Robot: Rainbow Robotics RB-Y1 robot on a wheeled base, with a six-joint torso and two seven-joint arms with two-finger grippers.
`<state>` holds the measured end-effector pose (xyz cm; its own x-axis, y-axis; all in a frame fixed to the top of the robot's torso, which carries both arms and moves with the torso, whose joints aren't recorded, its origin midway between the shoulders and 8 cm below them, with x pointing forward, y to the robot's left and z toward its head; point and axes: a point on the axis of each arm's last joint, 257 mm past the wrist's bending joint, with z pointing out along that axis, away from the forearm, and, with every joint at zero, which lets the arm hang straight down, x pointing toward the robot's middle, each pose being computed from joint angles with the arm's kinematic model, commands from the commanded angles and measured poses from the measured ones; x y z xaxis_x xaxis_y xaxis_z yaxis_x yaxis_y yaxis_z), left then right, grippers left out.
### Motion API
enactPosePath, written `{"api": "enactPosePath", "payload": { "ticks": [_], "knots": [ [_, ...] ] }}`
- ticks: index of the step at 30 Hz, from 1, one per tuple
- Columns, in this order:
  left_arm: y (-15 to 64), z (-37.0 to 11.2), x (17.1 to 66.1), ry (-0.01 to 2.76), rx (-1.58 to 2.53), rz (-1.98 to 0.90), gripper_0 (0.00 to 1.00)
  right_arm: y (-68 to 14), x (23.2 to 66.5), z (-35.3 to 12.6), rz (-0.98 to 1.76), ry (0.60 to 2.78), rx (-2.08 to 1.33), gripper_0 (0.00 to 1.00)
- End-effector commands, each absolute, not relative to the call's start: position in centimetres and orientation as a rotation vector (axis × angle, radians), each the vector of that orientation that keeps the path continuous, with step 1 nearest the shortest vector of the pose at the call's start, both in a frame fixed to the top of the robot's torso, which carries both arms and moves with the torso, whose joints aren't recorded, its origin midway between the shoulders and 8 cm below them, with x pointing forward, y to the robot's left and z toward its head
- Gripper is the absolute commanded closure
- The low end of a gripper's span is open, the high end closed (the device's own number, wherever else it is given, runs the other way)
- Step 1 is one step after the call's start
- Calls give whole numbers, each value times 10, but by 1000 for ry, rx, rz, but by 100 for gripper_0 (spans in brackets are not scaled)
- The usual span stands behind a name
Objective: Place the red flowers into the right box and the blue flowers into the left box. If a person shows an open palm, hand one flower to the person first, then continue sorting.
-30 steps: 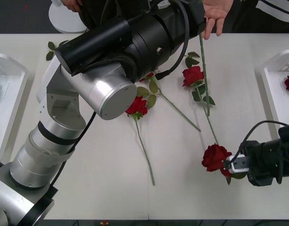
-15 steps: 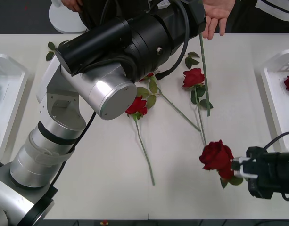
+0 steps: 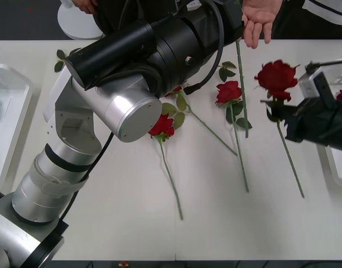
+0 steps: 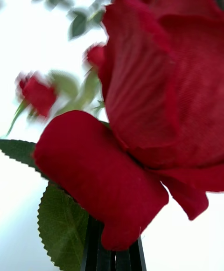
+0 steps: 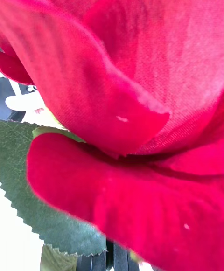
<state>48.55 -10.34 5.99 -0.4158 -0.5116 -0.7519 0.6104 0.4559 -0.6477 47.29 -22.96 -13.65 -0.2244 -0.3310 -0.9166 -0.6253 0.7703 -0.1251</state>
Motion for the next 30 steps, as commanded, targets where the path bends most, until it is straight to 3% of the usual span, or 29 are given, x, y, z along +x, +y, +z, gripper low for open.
{"api": "enactPosePath", "payload": {
  "ticks": [1,7,19,30],
  "knots": [
    [-115,82,467,1510,137,-1265,100,-222,533,-77,402,1724,-529,100],
    [-115,82,467,1510,137,-1265,100,-210,575,9,474,1556,-400,100],
    [-115,82,467,1510,137,-1265,100,-177,608,186,557,1200,-309,100],
    [-115,82,467,1510,137,-1265,100,-153,634,242,401,1048,-368,100]
  ]
}}
